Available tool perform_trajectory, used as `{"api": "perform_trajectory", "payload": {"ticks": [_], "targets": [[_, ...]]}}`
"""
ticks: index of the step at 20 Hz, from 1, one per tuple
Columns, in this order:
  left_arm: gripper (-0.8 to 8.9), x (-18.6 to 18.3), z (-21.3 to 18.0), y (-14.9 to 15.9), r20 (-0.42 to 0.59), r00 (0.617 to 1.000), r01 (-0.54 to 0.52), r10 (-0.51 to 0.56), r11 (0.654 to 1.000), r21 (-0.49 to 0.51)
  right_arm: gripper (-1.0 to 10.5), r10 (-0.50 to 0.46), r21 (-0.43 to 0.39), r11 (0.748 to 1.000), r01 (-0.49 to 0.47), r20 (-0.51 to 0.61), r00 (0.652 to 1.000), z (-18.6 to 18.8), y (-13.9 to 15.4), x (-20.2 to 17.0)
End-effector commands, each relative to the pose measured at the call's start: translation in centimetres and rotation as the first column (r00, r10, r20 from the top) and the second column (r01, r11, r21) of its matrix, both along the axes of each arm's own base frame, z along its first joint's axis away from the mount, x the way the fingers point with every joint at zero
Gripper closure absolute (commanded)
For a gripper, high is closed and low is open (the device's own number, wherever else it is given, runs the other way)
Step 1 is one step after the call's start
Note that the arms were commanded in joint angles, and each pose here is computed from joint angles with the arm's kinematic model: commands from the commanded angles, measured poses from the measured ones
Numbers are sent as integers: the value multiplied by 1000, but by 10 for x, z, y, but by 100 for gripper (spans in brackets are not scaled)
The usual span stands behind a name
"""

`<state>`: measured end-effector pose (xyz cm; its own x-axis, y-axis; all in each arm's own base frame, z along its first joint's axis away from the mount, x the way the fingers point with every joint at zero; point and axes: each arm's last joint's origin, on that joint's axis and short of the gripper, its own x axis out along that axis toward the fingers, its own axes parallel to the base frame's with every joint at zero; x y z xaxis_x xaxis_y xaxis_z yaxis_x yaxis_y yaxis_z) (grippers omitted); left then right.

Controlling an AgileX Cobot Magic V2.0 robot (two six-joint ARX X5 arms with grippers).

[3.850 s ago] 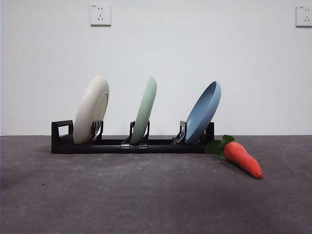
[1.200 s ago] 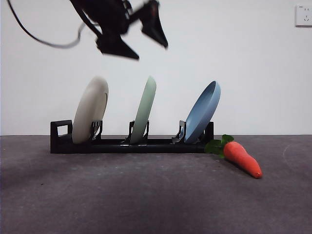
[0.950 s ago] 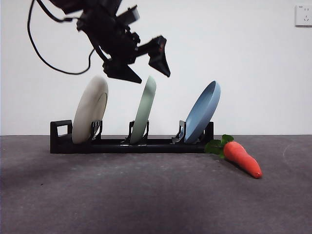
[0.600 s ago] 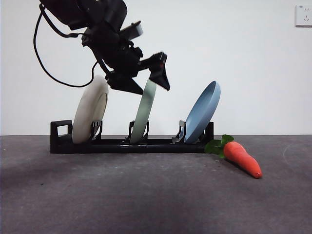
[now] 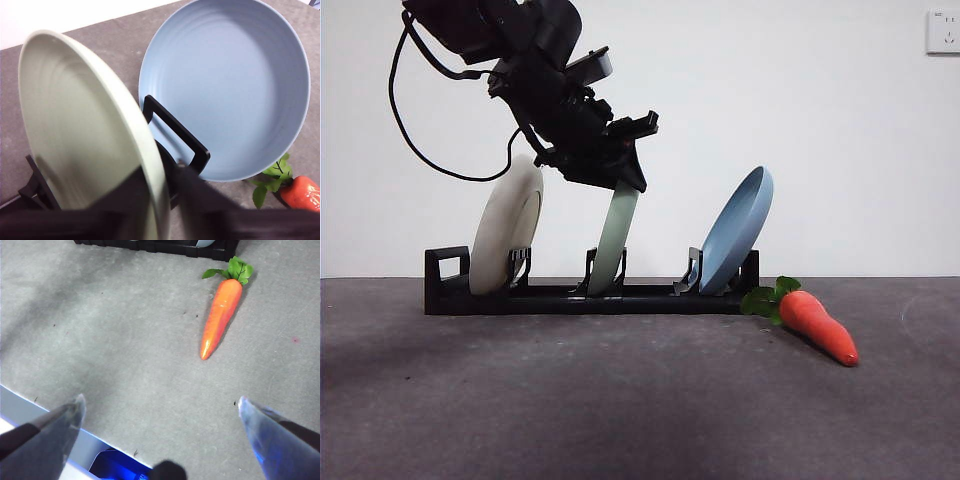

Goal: Take the green plate from the plate rack,put the plate on the table,take the carrot from the table,put the carrot in the plate

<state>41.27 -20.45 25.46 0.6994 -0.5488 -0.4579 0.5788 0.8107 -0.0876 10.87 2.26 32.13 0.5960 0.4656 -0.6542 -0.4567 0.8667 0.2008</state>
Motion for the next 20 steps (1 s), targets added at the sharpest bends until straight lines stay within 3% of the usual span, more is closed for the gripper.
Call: {"api": "perform_trajectory", "payload": {"ticks": [1, 4, 10, 15, 17, 20], "targets": [[821, 1, -3, -2, -18, 1000, -8, 8, 1000, -19, 289, 2, 3, 1000, -2, 6, 1000, 1, 0, 0], [821, 1, -2, -3, -19, 999, 28, -29, 999, -43, 289, 2, 3, 1000, -2, 6, 1000, 1, 0, 0], [821, 0, 21, 5, 14, 1000, 0, 2, 990, -144, 289, 1, 3, 1000, -1, 7, 1000, 1, 0, 0], [821, -19, 65, 10, 100, 994, 69, -50, 977, -204, 289, 1, 3, 1000, -1, 8, 1000, 1, 0, 0], [821, -35, 86, 11, 112, 983, 166, -143, 959, -229, 289, 1, 3, 1000, -1, 8, 1000, 1, 0, 0], [820, -74, 113, 7, 139, 959, 264, -248, 958, -115, 289, 1, 3, 1000, -1, 8, 1000, 2, 0, 0]]}}
